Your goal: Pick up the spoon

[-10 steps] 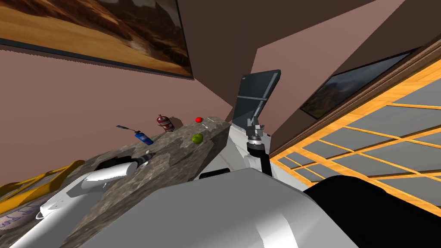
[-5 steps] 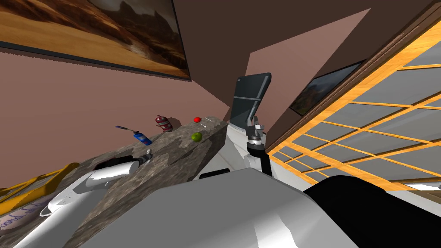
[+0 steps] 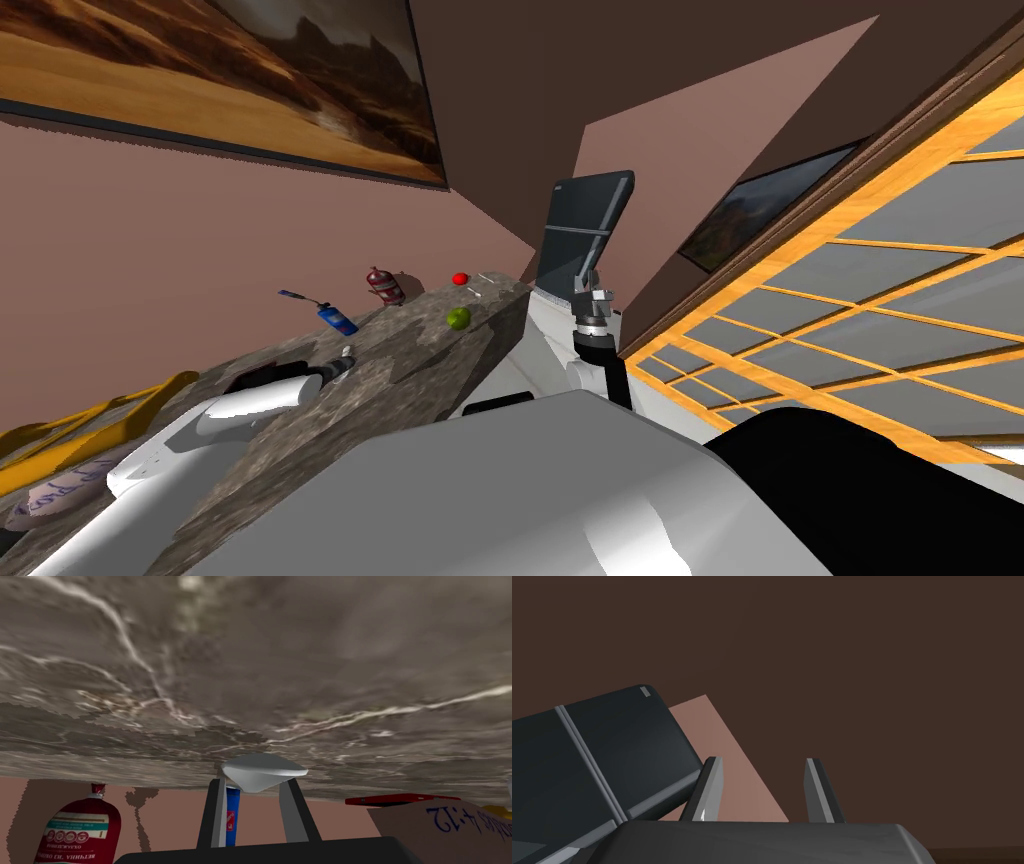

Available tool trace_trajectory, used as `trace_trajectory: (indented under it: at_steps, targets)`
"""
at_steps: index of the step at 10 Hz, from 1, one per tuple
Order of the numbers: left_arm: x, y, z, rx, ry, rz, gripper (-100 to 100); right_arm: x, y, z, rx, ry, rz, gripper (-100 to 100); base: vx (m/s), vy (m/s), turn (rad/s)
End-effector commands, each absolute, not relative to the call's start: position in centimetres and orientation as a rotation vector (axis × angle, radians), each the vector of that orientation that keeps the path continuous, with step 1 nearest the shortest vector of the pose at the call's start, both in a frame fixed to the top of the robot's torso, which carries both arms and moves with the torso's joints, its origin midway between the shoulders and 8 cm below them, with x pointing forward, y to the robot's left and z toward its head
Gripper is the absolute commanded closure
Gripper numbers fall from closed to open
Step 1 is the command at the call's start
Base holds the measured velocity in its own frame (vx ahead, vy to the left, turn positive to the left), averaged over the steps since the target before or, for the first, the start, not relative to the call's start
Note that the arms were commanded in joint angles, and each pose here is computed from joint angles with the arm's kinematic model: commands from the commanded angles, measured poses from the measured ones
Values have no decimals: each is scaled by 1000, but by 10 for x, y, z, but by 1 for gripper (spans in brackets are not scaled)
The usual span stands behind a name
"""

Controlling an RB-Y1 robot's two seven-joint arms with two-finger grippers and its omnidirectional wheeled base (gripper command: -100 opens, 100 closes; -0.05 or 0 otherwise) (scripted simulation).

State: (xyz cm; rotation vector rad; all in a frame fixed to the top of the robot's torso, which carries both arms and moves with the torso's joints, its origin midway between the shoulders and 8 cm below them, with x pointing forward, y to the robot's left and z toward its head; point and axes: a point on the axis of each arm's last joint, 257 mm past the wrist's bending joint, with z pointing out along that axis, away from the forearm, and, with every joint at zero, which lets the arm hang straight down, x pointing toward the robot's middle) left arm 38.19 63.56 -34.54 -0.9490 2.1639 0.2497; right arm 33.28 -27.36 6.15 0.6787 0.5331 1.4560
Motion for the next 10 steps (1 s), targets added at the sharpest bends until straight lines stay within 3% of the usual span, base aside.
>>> trace_trajectory:
  at_steps: [1, 9, 10]
  targets:
    - [381, 630, -343, -906, 2181, 234, 100, 333, -274, 62, 679, 533, 1456, 0, 184, -60, 416]
    - [377, 596, -334, -737, 2237, 158, 100, 333, -274, 62, 679, 533, 1456, 0, 130, -49, 215]
    - [377, 595, -334, -732, 2239, 157, 0, 333, -274, 62, 678, 533, 1456, 0, 9, -6, -10]
